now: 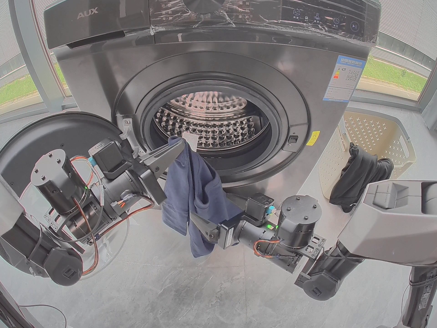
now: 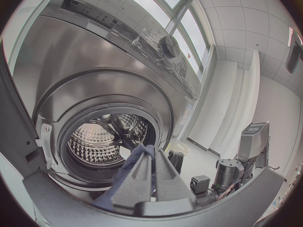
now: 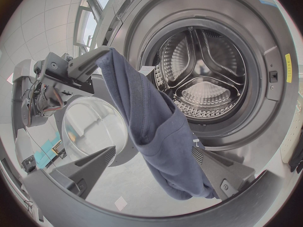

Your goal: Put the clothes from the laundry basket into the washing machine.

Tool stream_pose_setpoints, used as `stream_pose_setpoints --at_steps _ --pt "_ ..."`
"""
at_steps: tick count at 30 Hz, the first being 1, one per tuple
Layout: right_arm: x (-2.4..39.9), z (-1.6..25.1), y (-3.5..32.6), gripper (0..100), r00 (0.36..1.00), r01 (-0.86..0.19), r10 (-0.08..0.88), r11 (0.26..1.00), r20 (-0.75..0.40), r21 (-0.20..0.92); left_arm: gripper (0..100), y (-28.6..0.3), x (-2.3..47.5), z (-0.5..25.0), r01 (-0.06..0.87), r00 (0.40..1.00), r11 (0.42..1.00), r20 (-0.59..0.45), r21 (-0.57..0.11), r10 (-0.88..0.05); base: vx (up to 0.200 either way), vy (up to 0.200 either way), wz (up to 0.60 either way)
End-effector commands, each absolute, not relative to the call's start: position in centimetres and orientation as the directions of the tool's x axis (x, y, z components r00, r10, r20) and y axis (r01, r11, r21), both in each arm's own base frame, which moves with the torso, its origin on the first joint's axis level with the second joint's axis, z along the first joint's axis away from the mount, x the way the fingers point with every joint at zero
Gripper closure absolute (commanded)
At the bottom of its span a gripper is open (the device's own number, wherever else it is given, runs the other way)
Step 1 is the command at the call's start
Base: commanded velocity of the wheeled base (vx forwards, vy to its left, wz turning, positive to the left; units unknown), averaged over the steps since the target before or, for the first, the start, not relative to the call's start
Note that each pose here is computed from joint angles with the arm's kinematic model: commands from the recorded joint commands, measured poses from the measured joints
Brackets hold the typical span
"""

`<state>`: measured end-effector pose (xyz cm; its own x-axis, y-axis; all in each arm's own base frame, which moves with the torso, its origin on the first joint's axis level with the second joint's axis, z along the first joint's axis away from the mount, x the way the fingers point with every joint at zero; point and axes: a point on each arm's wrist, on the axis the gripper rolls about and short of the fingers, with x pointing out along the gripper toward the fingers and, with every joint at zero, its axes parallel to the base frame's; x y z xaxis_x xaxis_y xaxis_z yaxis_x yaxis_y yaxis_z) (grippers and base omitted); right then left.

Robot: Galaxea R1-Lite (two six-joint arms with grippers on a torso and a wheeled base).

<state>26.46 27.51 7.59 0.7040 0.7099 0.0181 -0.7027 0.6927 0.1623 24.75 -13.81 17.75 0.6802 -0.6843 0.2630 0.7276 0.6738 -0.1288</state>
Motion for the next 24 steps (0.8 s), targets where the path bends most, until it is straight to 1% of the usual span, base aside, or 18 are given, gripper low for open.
stream_pose_setpoints --at_steps 1,5,9,18,19,24 --pt "27.4 6.4 28.3 0 0.707 -0.699 0.707 0.696 0.012 0.162 100 -13.9 24.7 17.7 0.73 0.678 0.671 0.263 -0.129 -0.687 0.0 0.0 0.0" --pt "27.7 6.2 28.7 0 0.707 -0.701 0.707 0.694 0.029 0.162 100 -14.0 24.6 17.8 0.734 0.673 0.667 0.264 -0.129 -0.691 0.0 0.0 0.0" --pt "28.2 6.6 29.0 0 0.709 -0.701 0.703 0.694 0.054 0.164 100 -14.0 24.6 17.7 0.734 0.674 0.667 0.263 -0.129 -0.691 0.0 0.0 0.0" --pt "28.3 6.9 28.7 0 0.715 -0.695 0.696 0.699 0.061 0.168 100 -14.0 24.7 17.6 0.731 0.677 0.669 0.257 -0.131 -0.689 0.0 0.0 0.0" --pt "28.2 7.1 28.7 100 0.714 -0.696 0.697 0.698 0.066 0.169 100 -14.0 24.8 17.6 0.731 0.677 0.669 0.258 -0.131 -0.689 0.0 0.0 0.0" --pt "27.6 7.1 28.6 100 0.708 -0.701 0.704 0.692 0.055 0.169 100 -14.0 24.8 17.6 0.729 0.679 0.672 0.257 -0.131 -0.687 0.0 0.0 0.0"
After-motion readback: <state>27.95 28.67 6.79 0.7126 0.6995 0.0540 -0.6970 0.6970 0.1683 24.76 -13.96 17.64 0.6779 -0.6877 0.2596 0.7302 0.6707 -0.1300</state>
